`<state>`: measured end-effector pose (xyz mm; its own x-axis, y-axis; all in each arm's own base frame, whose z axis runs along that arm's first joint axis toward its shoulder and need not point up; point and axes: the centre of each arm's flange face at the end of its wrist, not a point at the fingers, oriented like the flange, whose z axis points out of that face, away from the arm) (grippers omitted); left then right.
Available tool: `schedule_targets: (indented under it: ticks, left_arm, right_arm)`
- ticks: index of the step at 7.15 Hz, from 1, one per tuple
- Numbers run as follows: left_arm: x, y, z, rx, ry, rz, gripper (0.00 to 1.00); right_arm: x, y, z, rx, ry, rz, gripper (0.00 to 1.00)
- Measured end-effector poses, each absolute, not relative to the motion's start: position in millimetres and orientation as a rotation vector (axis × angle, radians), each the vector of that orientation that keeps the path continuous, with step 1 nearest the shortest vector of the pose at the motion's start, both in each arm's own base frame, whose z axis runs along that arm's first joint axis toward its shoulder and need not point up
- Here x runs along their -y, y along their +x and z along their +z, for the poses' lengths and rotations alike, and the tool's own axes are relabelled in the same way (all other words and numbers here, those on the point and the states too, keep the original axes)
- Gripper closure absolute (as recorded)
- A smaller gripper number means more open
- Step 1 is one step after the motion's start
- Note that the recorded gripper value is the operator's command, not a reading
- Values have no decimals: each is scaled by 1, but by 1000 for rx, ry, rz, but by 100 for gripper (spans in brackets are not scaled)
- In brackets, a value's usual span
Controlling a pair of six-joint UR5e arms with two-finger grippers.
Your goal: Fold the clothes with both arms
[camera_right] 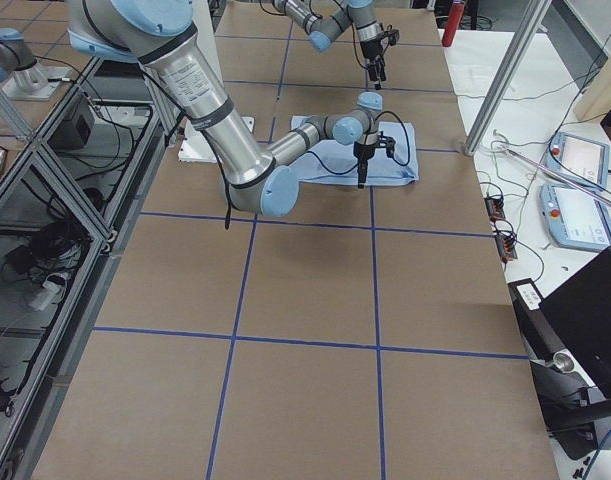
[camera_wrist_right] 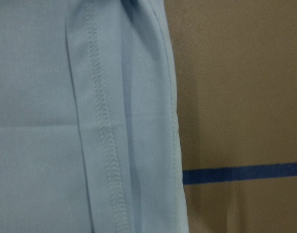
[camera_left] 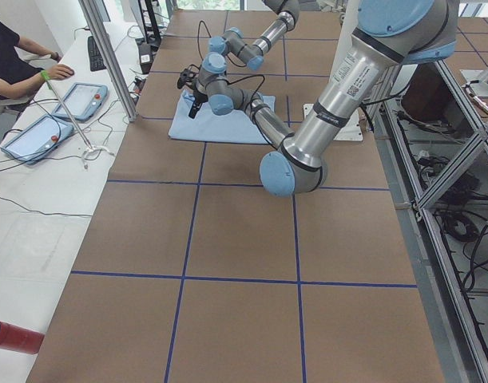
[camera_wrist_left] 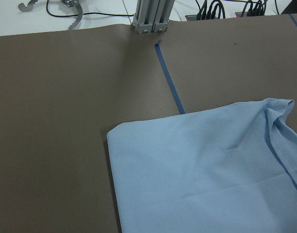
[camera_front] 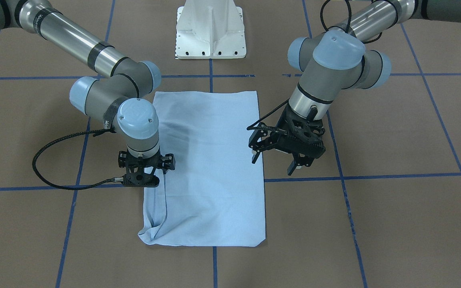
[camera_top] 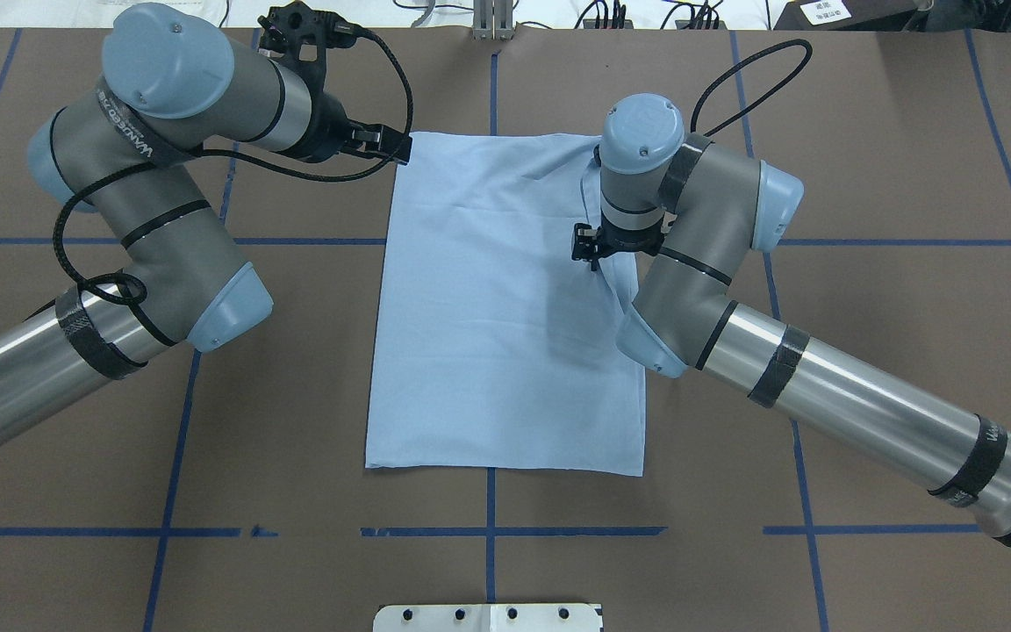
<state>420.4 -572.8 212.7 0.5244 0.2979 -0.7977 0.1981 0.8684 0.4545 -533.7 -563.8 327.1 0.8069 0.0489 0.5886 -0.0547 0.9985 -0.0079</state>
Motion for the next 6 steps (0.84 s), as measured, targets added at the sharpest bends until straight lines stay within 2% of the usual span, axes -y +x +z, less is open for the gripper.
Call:
schedule_targets:
  ticks: [6]
  left_arm:
    - [573, 420, 214, -1030, 538, 61, 0]
  right_arm:
    - [578, -508, 341, 638, -19, 81, 0]
